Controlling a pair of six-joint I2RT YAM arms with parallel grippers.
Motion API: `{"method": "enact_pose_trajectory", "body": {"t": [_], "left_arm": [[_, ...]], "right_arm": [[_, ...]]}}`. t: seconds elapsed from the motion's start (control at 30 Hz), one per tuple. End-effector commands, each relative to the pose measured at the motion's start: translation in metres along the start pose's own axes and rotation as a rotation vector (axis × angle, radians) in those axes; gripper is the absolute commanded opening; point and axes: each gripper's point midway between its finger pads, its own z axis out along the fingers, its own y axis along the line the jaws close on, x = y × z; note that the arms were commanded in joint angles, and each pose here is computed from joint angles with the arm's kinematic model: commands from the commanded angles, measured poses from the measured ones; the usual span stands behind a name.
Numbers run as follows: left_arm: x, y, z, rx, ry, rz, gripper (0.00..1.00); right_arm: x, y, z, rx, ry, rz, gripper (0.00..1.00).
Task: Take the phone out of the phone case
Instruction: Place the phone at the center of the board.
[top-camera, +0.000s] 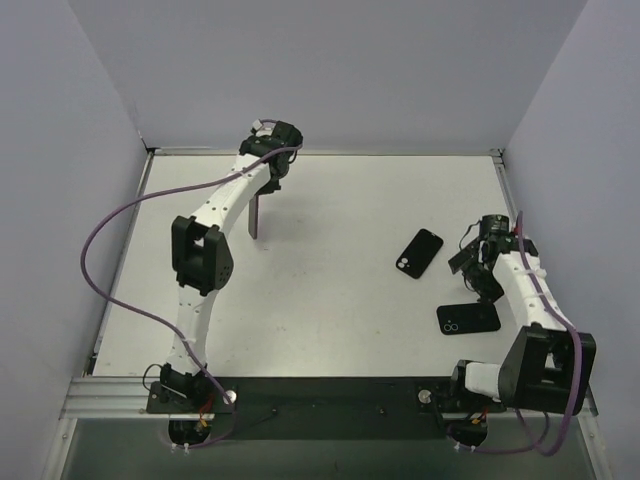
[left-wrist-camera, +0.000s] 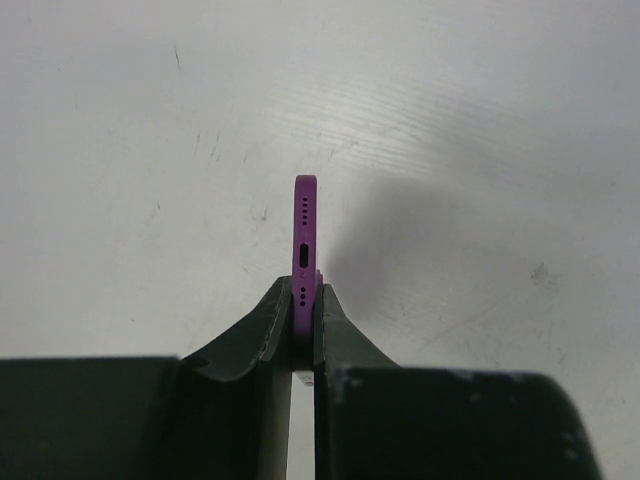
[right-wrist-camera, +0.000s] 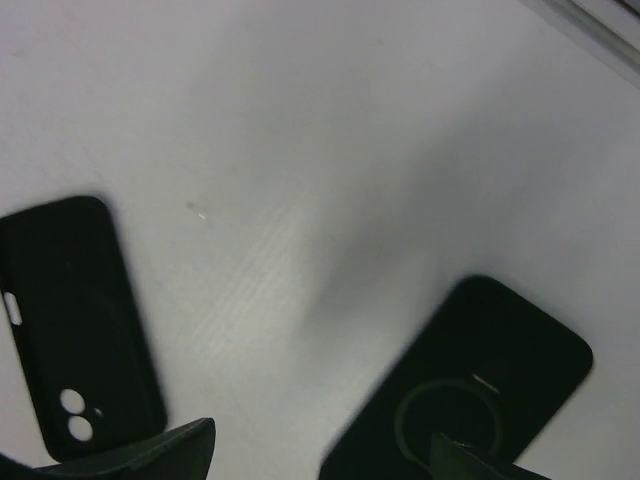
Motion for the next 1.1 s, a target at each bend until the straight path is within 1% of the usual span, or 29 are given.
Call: {"method": "enact_pose_trajectory", "body": {"t": [0.0, 0.1, 0.23, 0.27, 0.3, 0.33, 0.37, 0.43, 0.47, 0.5, 0.53, 0.57, 0.6, 0.63, 0.73, 0.9, 0.93, 0.97, 1.0, 1.03, 1.07], "left_arm": [[-0.021, 0.009, 0.010, -0.176, -0.053, 0.076, 0.00], [-0.020, -0.010, 0.026, -0.176, -0.062, 0.093, 0.00], [-0.008, -0.042, 0.044, -0.107, -0.055, 0.114, 0.00], [-0.005, -0.051, 0.046, -0.077, -0.049, 0.115, 0.00], [-0.004, -0.056, 0.048, -0.058, -0.042, 0.114, 0.05], [0.002, -0.061, 0.052, -0.043, -0.024, 0.120, 0.12], [0.004, -0.066, 0.052, -0.011, -0.008, 0.110, 0.24], [0.007, -0.073, 0.052, 0.028, 0.008, 0.103, 0.40], [0.010, -0.080, 0.050, 0.069, 0.024, 0.098, 0.46], [0.012, -0.083, 0.049, 0.088, 0.035, 0.100, 0.57], [0.008, -0.085, 0.044, 0.114, 0.029, 0.084, 0.62], [0.010, -0.091, 0.040, 0.156, 0.043, 0.080, 0.66], [0.011, -0.093, 0.039, 0.173, 0.051, 0.078, 0.70], [0.006, -0.093, 0.033, 0.195, 0.045, 0.064, 0.76], [0.002, -0.095, 0.016, 0.265, 0.056, 0.047, 0.83], [-0.002, -0.091, -0.018, 0.364, 0.063, 0.020, 0.85], [-0.012, -0.088, -0.037, 0.408, 0.032, -0.004, 0.85], [-0.004, -0.085, -0.038, 0.410, 0.049, 0.002, 0.85], [-0.004, -0.082, -0.043, 0.419, 0.044, -0.003, 0.85], [-0.016, -0.076, -0.062, 0.459, 0.002, -0.028, 0.85], [-0.004, -0.072, -0.060, 0.457, 0.025, -0.019, 0.85]], "right_arm": [[0.056, -0.066, -0.008, 0.207, 0.102, 0.147, 0.80], [0.081, -0.084, -0.011, 0.246, 0.153, 0.216, 0.79], [0.088, -0.098, -0.006, 0.285, 0.134, 0.279, 0.80], [0.090, -0.098, -0.004, 0.291, 0.151, 0.290, 0.82], [0.093, -0.098, -0.002, 0.293, 0.171, 0.297, 0.84], [0.094, -0.099, 0.001, 0.292, 0.187, 0.325, 0.85], [0.100, -0.094, 0.003, 0.272, 0.236, 0.338, 0.87], [0.101, -0.091, 0.012, 0.251, 0.262, 0.383, 0.89], [0.103, -0.085, 0.014, 0.219, 0.287, 0.401, 0.90], [0.102, -0.083, 0.017, 0.210, 0.292, 0.414, 0.91], [0.097, -0.079, 0.021, 0.192, 0.290, 0.421, 0.92], [0.093, -0.077, 0.022, 0.180, 0.290, 0.423, 0.96], [0.091, -0.075, 0.024, 0.174, 0.290, 0.420, 0.96], [0.088, -0.074, 0.026, 0.176, 0.291, 0.420, 0.98], [0.079, -0.071, 0.027, 0.171, 0.278, 0.422, 0.99], [0.073, -0.065, 0.032, 0.153, 0.266, 0.454, 1.00], [0.074, -0.064, 0.036, 0.158, 0.279, 0.457, 1.00], [0.075, -0.063, 0.038, 0.161, 0.290, 0.460, 1.00], [0.072, -0.060, 0.039, 0.158, 0.294, 0.461, 1.00], [0.076, -0.060, 0.044, 0.176, 0.318, 0.463, 1.00], [0.077, -0.060, 0.046, 0.184, 0.331, 0.465, 1.00]]}}
